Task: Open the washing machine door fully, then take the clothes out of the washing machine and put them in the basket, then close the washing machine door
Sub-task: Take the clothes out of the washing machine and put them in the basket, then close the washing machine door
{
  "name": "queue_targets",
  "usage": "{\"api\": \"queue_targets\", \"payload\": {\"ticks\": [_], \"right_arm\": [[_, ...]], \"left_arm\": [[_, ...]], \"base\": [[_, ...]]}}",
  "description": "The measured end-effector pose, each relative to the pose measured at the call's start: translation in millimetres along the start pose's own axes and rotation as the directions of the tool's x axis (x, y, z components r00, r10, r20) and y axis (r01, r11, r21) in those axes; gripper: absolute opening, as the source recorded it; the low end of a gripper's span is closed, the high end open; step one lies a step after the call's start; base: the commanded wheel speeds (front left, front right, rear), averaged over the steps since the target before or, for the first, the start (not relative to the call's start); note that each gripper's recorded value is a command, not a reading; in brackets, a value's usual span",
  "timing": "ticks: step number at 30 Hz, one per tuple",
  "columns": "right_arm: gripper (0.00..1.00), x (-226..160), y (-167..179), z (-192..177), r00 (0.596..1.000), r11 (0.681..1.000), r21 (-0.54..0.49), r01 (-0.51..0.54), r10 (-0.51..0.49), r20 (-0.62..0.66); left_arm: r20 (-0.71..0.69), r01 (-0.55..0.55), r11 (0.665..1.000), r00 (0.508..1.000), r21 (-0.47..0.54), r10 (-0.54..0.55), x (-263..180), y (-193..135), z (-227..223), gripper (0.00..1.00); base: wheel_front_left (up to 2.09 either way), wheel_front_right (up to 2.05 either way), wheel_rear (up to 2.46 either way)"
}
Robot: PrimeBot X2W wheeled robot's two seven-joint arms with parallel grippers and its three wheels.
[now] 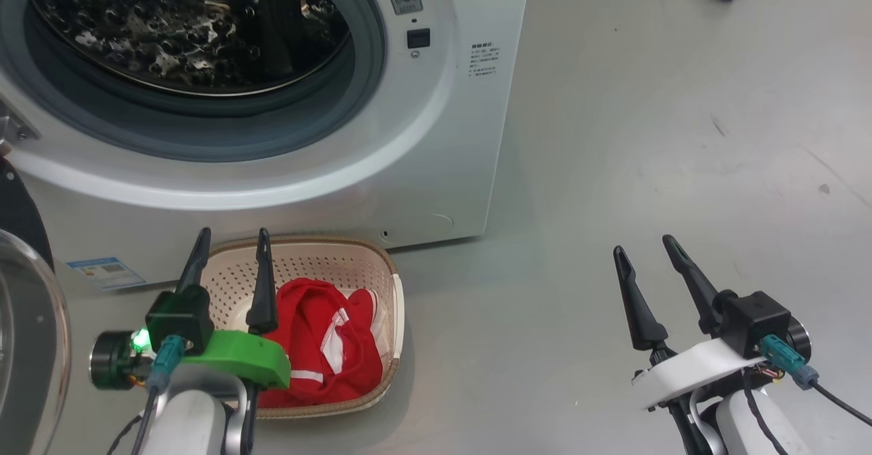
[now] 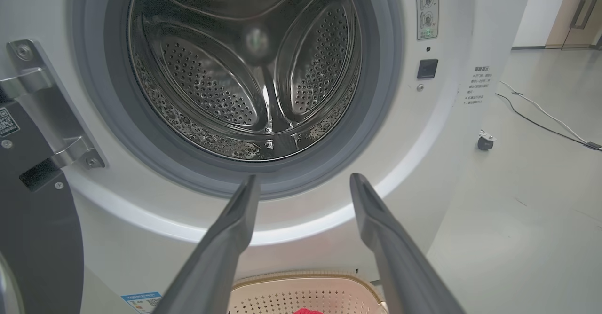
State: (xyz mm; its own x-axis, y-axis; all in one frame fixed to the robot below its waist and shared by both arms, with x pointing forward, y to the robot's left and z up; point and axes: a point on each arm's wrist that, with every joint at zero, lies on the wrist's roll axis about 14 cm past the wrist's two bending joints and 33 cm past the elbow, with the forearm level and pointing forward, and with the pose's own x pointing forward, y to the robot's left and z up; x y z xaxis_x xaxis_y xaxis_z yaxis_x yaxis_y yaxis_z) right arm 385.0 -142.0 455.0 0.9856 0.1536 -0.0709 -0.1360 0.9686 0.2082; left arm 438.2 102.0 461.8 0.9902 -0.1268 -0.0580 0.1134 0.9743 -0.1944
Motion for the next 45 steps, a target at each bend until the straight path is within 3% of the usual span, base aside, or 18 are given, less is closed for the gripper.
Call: {"api": "queue_targets", "payload": {"ticks": [20, 45], "right_arm": [[1.0, -33.3, 25.4, 5.6, 0.999, 0.999, -0.004, -0.039, 0.039, 0.024], [1.0, -44.4, 31.9, 7.9, 0.999, 0.999, 0.0, -0.039, 0.039, 0.036]], "left_arm": [[0.025, -0.045, 0.999, 0.999, -0.003, 0.045, -83.6, 6.1, 7.6, 1.0], [0.037, -0.032, 0.999, 0.999, -0.005, 0.032, -101.4, -1.4, 17.9, 1.0]], "base": [[0.0, 0.0, 0.0], [0.0, 0.0, 0.0]]}}
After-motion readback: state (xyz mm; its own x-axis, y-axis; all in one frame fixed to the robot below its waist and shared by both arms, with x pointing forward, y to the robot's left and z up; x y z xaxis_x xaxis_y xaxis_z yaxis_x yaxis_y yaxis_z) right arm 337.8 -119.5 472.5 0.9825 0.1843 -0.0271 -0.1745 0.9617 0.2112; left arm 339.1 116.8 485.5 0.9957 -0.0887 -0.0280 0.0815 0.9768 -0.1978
